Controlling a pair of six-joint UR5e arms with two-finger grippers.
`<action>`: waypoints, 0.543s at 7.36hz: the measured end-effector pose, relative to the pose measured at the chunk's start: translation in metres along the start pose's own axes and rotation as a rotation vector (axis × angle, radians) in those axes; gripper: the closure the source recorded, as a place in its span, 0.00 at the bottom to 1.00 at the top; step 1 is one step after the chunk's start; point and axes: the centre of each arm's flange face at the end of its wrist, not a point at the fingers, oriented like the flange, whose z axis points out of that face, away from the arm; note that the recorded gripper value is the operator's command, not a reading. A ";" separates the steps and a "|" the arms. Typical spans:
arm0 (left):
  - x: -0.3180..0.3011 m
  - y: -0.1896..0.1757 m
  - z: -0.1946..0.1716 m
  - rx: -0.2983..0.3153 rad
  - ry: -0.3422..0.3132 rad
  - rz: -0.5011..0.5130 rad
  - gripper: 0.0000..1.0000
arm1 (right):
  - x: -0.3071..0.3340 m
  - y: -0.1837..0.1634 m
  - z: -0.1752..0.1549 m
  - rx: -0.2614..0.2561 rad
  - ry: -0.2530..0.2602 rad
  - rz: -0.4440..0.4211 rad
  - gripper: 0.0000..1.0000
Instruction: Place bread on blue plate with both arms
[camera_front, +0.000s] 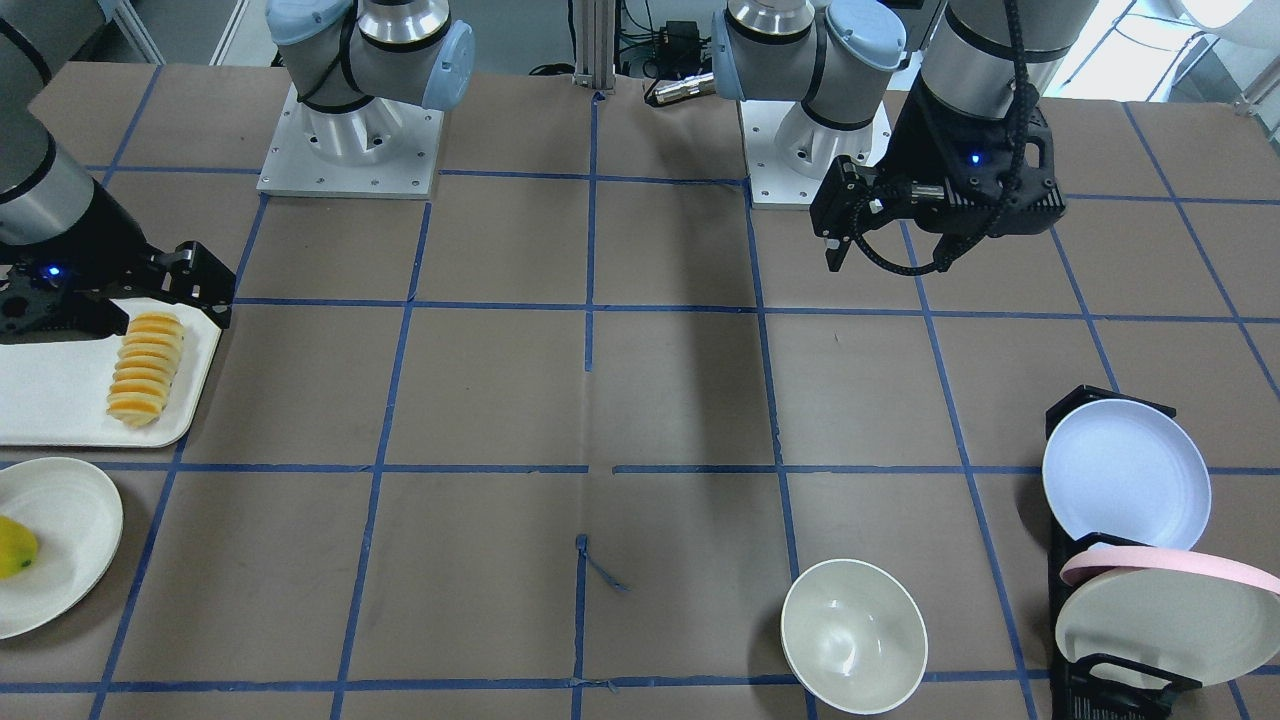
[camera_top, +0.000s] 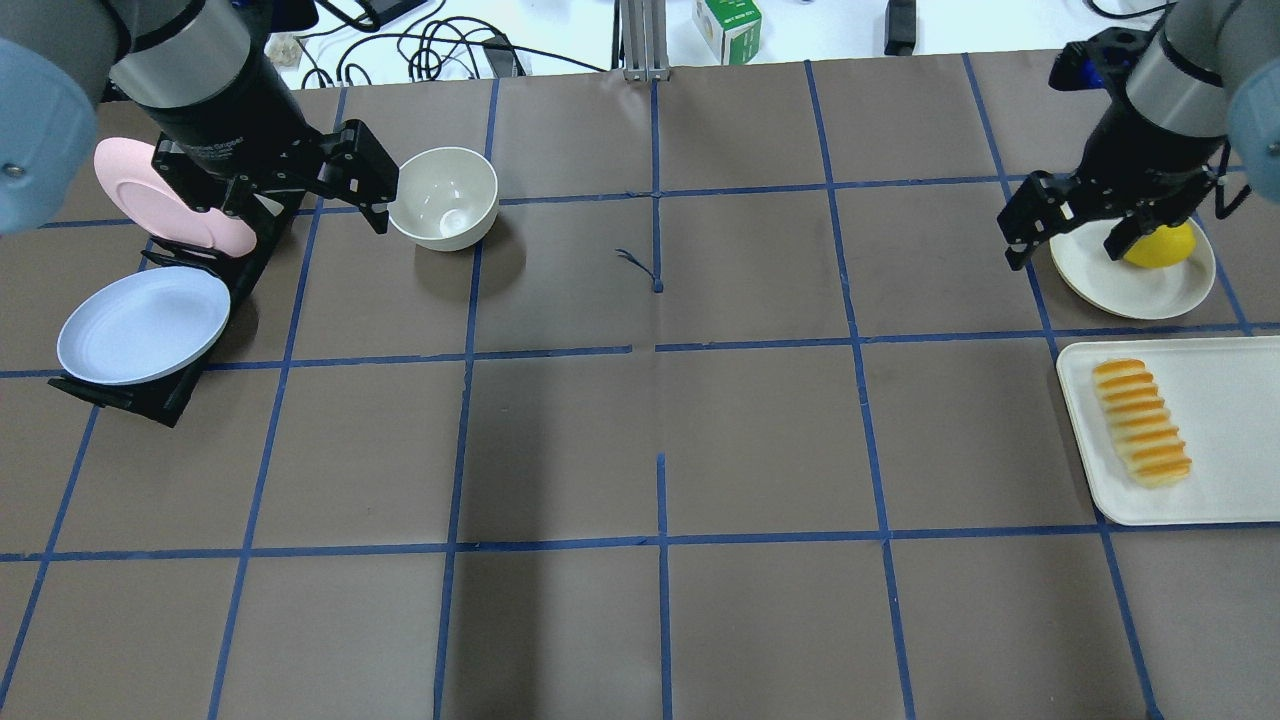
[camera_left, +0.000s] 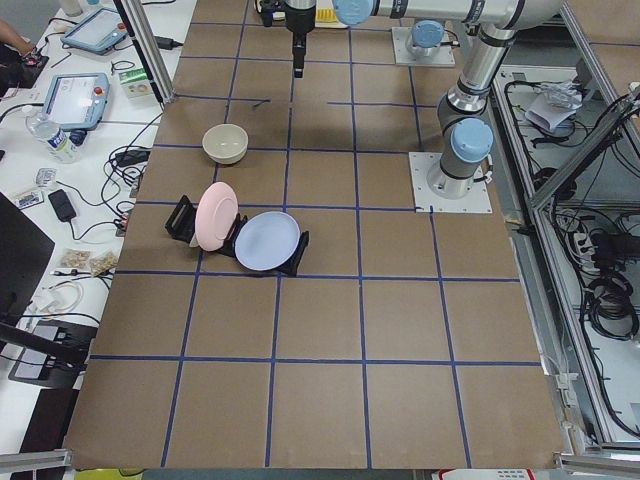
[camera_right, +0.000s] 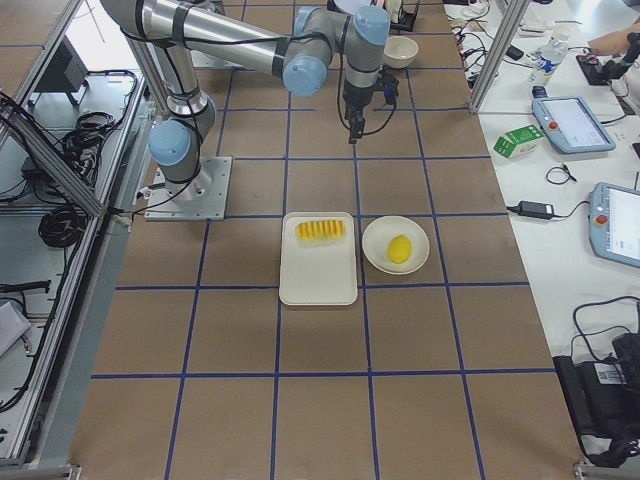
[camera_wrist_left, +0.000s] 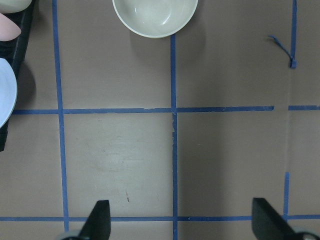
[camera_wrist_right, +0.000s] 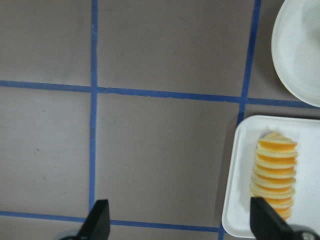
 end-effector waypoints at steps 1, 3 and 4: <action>-0.008 -0.001 -0.001 -0.001 -0.001 -0.026 0.00 | 0.031 0.013 0.024 0.017 0.005 -0.020 0.00; -0.031 -0.005 0.003 -0.013 -0.001 -0.085 0.00 | 0.089 0.049 0.073 0.017 -0.009 -0.028 0.00; -0.049 -0.009 0.005 -0.016 -0.002 -0.121 0.00 | 0.110 0.070 0.101 0.017 -0.019 -0.027 0.00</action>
